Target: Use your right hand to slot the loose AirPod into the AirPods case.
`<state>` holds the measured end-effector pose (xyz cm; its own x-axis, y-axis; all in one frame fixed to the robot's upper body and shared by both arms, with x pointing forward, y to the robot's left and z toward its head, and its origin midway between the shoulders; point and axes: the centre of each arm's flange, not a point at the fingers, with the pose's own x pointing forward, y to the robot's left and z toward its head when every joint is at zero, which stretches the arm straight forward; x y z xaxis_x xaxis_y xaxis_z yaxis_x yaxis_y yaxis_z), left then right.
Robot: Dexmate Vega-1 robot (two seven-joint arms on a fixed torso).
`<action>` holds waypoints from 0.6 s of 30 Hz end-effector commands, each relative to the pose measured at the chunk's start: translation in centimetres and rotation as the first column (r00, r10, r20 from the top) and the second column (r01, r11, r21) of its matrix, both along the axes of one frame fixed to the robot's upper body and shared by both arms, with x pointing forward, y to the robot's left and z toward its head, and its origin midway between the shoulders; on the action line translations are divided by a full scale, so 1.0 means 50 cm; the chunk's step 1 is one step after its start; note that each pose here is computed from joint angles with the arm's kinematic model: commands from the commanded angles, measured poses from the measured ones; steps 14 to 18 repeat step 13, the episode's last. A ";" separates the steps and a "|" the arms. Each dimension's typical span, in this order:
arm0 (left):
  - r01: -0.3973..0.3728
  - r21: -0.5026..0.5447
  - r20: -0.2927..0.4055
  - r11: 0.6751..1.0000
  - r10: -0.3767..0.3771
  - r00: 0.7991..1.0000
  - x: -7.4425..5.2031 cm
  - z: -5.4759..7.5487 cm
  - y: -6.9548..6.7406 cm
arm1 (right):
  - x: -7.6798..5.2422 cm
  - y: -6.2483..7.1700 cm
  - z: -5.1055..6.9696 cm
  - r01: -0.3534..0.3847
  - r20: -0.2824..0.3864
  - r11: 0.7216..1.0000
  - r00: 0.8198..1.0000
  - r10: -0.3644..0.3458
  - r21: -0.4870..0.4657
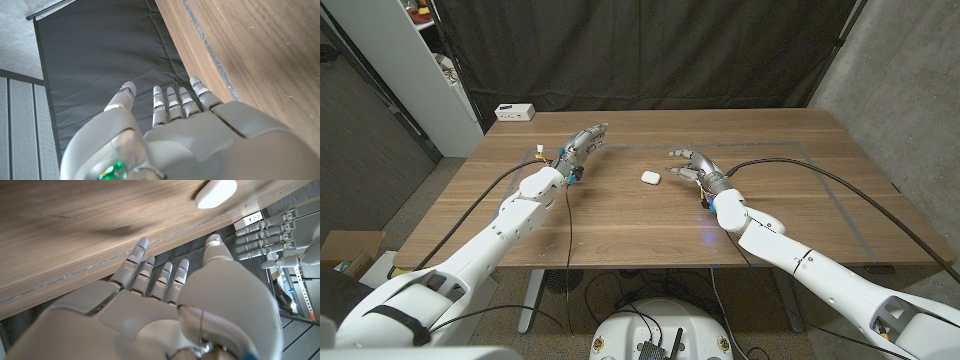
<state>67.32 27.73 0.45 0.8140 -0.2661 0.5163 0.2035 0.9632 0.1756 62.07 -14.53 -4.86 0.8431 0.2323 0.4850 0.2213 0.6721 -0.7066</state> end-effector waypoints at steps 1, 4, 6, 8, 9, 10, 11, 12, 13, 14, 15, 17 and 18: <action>-0.015 -0.022 0.025 1.000 0.015 1.000 -0.012 -0.001 0.018 | -0.001 -0.044 0.065 0.030 -0.018 0.998 0.999 -0.029 0.052; -0.010 -0.029 0.032 1.000 0.011 0.999 -0.014 -0.002 0.020 | -0.003 -0.061 0.084 0.018 -0.024 0.997 1.000 -0.016 0.072; -0.011 -0.033 0.032 0.999 0.012 0.999 -0.014 -0.003 0.020 | -0.003 -0.072 0.095 0.008 -0.033 0.996 0.999 -0.006 0.084; -0.004 -0.037 0.039 0.999 0.005 0.999 -0.014 -0.004 0.020 | -0.002 -0.083 0.103 -0.007 -0.038 0.994 0.999 0.011 0.112; -0.004 -0.038 0.040 0.999 0.006 0.999 -0.014 -0.005 0.020 | 0.000 -0.089 0.107 -0.025 -0.047 0.991 0.998 0.031 0.129; -0.004 -0.038 0.040 0.999 0.006 0.999 -0.015 -0.006 0.020 | 0.000 -0.094 0.110 -0.032 -0.045 0.989 0.998 0.039 0.145; -0.004 -0.039 0.041 0.999 0.006 0.999 -0.016 -0.006 0.020 | 0.000 -0.098 0.112 -0.032 -0.042 0.988 0.998 0.039 0.154; -0.008 -0.041 0.040 0.999 0.009 0.999 -0.017 -0.006 0.020 | 0.000 -0.103 0.115 -0.037 -0.042 0.986 0.998 0.044 0.164; -0.007 -0.039 0.042 0.999 0.009 0.999 -0.018 -0.007 0.020 | 0.000 -0.107 0.117 -0.040 -0.038 0.984 0.998 0.047 0.174; -0.007 -0.039 0.042 0.999 0.009 0.999 -0.018 -0.007 0.020 | 0.000 -0.107 0.117 -0.040 -0.038 0.984 0.998 0.047 0.174; -0.007 -0.039 0.042 0.999 0.009 0.999 -0.018 -0.007 0.020 | 0.000 -0.107 0.117 -0.040 -0.038 0.984 0.998 0.047 0.174; -0.007 -0.039 0.042 0.999 0.009 0.999 -0.018 -0.007 0.020 | 0.000 -0.107 0.117 -0.040 -0.038 0.984 0.998 0.047 0.174; -0.007 -0.039 0.042 0.999 0.009 0.999 -0.018 -0.007 0.020 | 0.000 -0.107 0.117 -0.040 -0.038 0.984 0.998 0.047 0.174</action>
